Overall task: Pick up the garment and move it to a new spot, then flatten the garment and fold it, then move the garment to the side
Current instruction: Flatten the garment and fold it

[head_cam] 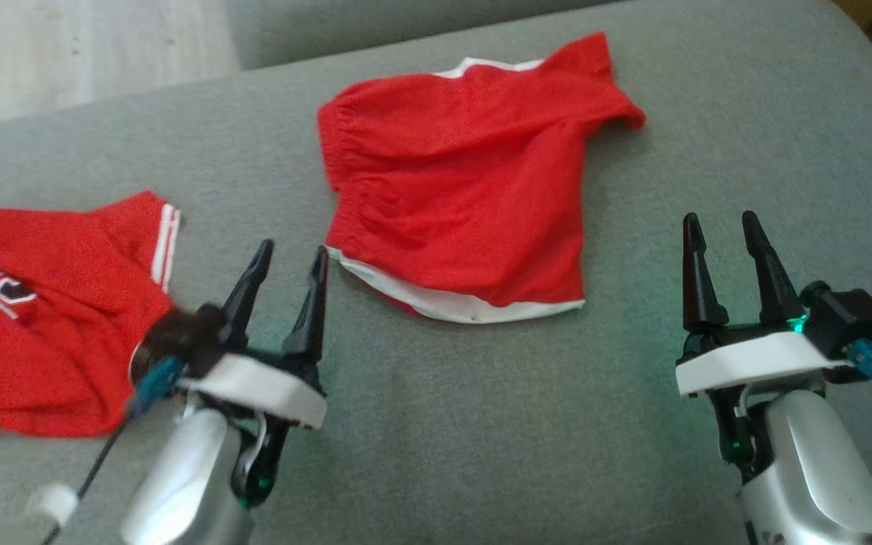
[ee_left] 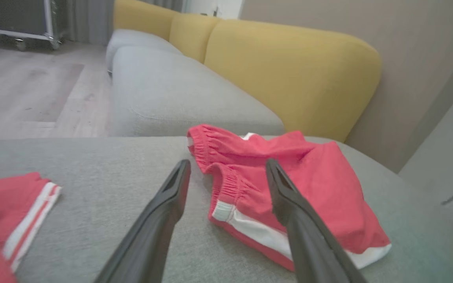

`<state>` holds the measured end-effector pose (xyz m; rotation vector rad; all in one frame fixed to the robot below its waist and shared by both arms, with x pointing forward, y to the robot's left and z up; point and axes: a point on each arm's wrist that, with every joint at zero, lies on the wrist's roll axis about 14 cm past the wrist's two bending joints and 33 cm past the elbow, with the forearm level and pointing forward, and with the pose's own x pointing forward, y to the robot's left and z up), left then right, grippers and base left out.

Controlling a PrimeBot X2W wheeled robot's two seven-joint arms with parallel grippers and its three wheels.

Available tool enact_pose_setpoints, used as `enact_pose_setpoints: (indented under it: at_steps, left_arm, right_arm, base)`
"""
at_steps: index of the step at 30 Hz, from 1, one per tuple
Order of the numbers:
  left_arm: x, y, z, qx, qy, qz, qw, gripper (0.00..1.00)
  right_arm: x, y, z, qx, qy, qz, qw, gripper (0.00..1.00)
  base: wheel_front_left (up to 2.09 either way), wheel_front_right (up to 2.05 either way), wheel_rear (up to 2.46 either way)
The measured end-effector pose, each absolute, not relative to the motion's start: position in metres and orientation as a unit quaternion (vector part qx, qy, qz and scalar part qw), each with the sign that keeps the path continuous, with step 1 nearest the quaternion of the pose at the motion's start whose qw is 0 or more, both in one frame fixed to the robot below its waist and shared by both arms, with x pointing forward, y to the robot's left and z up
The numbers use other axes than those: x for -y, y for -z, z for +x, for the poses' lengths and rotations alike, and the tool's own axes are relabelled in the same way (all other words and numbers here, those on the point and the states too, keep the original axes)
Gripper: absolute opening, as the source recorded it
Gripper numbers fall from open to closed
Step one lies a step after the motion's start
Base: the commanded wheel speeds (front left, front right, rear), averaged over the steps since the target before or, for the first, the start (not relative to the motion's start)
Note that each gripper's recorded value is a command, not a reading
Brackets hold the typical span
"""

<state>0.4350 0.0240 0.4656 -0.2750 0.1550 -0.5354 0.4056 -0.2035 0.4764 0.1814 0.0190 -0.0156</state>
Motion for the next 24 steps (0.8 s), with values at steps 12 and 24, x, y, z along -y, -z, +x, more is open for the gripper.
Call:
enact_pose_setpoints:
  at_steps: [12, 24]
  left_arm:
    - [-0.006, -0.395, 0.464, -0.197, 0.286, -0.038, 0.937, 1.0]
    - [-0.002, -0.374, 0.473, -0.219, 0.289, -0.004, 0.932, 0.0]
  right_arm:
    - [0.225, -0.463, 0.398, -0.026, 0.042, 0.099, 0.994, 1.0]
    - [0.229, -0.459, 0.397, -0.03, 0.05, 0.103, 0.993, 1.0]
  base:
    - [0.0, 0.0, 0.0]
    - [0.0, 0.0, 0.0]
